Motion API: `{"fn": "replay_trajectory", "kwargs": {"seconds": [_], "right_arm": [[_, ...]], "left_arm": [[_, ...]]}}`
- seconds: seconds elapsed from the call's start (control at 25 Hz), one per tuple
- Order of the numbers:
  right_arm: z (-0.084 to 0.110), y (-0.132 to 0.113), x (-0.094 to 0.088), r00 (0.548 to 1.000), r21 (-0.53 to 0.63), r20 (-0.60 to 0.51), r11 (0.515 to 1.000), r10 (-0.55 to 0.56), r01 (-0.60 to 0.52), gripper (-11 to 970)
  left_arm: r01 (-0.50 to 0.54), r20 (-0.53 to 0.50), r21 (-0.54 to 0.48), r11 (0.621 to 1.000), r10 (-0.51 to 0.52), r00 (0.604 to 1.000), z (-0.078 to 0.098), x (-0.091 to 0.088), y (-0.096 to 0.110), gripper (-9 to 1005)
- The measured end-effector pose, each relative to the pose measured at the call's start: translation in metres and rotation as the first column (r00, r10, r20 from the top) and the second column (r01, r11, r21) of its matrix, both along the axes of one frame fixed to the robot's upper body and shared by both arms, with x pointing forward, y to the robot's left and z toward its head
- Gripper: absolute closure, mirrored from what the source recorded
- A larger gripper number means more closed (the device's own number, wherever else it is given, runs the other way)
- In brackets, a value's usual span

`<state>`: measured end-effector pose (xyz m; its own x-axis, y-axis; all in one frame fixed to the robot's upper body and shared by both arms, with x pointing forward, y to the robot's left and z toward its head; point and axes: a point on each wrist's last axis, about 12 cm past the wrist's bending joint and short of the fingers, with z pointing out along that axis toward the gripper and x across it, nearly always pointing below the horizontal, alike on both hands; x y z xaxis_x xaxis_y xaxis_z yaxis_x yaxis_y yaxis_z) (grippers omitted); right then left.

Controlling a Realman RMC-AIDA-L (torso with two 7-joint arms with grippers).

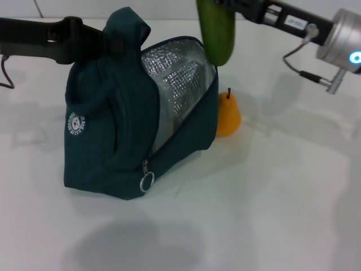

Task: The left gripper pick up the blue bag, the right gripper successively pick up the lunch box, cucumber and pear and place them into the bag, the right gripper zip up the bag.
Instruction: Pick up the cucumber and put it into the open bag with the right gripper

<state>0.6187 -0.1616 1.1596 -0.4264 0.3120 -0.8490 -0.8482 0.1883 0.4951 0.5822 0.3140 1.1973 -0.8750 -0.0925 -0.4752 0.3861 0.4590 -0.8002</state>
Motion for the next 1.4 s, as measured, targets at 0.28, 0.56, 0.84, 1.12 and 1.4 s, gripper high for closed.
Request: {"fn": "replay_trajectory", "kwargs": {"seconds": [0.28,0.56,0.84,1.12,1.4], "right_arm": [[-0.003,0.027,0.004,1.0,-0.029,-0.028,0.999,0.013,-0.014,340],[-0.014,0.04,0.0,0.999,-0.082,-0.047,0.996,0.017,-0.021,327],[-0.028,0.043,-0.007,0.998,-0.126,-0.063,0.992,0.011,-0.019,315],[-0.035,0.036,-0.013,0.997,-0.131,-0.073,0.991,0.011,-0.02,303],[-0.037,0.036,-0.015,0.997,-0.151,-0.073,0.988,0.021,-0.032,291]], "left_arm": [[0.0,0.002,-0.003,1.0,0.0,1.0,0.0,-0.001,0.0,955],[0.002,0.003,-0.005,1.0,-0.002,1.0,0.0,0.0,-0.001,955],[-0.001,0.01,-0.01,1.0,0.001,1.0,0.001,0.001,-0.001,955],[-0.005,0.012,-0.011,1.0,0.005,1.0,0.003,0.002,-0.001,955],[-0.004,0.012,-0.012,1.0,0.004,1.0,0.003,0.003,-0.002,955]]}}
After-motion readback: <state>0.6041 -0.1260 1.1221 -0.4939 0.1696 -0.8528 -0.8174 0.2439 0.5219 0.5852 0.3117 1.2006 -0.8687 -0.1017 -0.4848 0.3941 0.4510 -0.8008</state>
